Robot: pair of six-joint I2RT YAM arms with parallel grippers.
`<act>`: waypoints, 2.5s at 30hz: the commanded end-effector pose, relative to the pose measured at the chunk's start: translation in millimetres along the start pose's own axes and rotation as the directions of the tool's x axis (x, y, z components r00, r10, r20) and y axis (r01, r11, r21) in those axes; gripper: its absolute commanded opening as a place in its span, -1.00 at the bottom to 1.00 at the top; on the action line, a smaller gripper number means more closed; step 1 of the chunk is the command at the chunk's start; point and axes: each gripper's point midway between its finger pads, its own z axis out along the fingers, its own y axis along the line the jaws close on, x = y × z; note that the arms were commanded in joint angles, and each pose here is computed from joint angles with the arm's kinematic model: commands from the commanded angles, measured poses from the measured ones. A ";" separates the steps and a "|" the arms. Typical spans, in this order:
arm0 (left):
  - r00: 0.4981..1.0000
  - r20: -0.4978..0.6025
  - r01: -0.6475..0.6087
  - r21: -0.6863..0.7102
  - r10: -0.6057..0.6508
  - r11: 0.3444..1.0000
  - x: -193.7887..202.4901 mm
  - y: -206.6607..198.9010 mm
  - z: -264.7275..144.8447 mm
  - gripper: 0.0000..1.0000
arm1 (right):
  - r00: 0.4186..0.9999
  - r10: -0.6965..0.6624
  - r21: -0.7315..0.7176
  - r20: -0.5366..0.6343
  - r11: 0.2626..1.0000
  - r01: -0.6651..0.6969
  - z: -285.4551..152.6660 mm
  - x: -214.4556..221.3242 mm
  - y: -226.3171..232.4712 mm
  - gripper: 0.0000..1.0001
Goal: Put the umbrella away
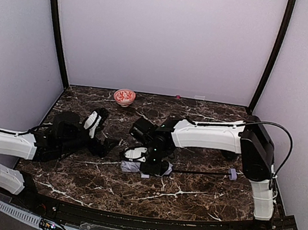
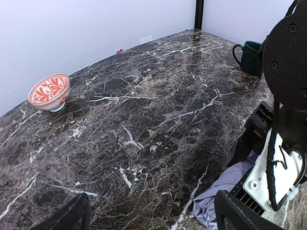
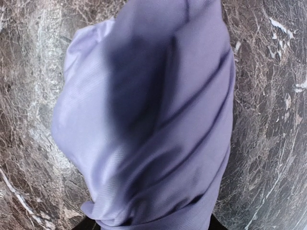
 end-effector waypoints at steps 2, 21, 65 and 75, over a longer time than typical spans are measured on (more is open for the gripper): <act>1.000 0.027 -0.010 -0.025 0.010 1.000 -7.6 5.6 -3.6 0.82 | 0.988 0.050 0.096 0.144 0.993 -0.064 -56.0 -31.5 -24.2 -0.53; 0.989 0.149 0.009 -0.128 0.010 0.992 -31.8 24.1 -27.3 0.81 | 0.094 -0.324 0.320 0.941 0.770 -0.552 -461.8 -1.5 -55.8 -0.63; 0.994 0.107 -0.012 -0.089 0.022 0.996 -21.5 16.5 -18.7 0.82 | 0.027 -0.054 0.056 0.998 0.677 -0.734 -331.1 -8.2 -184.2 -1.00; 0.993 0.108 -0.034 -0.103 0.045 0.994 -19.6 18.7 -19.9 0.83 | 0.205 0.322 -0.024 0.924 0.584 -0.811 -75.9 50.3 -116.9 -1.00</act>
